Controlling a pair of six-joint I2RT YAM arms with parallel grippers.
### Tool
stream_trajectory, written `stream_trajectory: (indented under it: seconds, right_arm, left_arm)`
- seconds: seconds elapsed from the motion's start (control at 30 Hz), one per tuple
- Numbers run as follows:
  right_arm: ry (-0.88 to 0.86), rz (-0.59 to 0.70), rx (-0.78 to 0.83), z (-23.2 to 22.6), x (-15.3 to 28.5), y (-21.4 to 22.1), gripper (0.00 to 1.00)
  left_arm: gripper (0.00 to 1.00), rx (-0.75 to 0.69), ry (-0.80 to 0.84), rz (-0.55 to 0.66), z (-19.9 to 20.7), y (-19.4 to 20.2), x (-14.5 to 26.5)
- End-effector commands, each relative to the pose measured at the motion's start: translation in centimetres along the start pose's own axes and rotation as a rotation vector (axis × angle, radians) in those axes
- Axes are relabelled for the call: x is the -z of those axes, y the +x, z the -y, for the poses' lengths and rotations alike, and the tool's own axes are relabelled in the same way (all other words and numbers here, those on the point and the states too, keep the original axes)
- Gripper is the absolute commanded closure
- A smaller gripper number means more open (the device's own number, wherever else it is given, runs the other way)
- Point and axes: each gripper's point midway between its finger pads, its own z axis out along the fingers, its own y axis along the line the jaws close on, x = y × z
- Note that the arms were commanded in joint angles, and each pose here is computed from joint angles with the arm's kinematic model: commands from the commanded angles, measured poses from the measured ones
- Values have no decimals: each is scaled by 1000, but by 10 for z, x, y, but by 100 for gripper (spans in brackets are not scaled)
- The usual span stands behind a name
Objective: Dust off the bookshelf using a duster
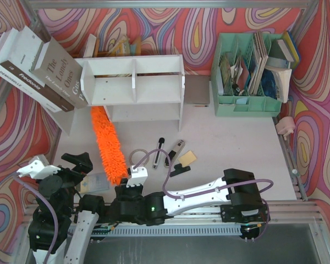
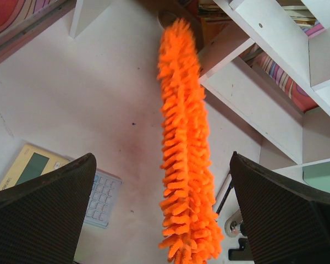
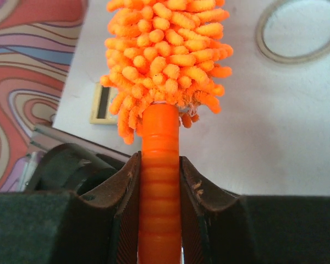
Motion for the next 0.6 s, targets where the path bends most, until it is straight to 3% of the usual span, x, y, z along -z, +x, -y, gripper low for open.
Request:
stream_trajectory:
  seconds: [0.0,0.27,0.57]
  right_arm:
    - [-153,154,-10,-46,14,-51,100]
    - [-369,71,88,-92,17,-26,100]
    - [-150,-69,122,-48,-10,21,100]
  left_arm:
    - [2,-6,-6,-8,0,2,-2]
    - [2,1,-6,4,-2,1,0]
    - [2,-3,-4,-2,0,1,-1]
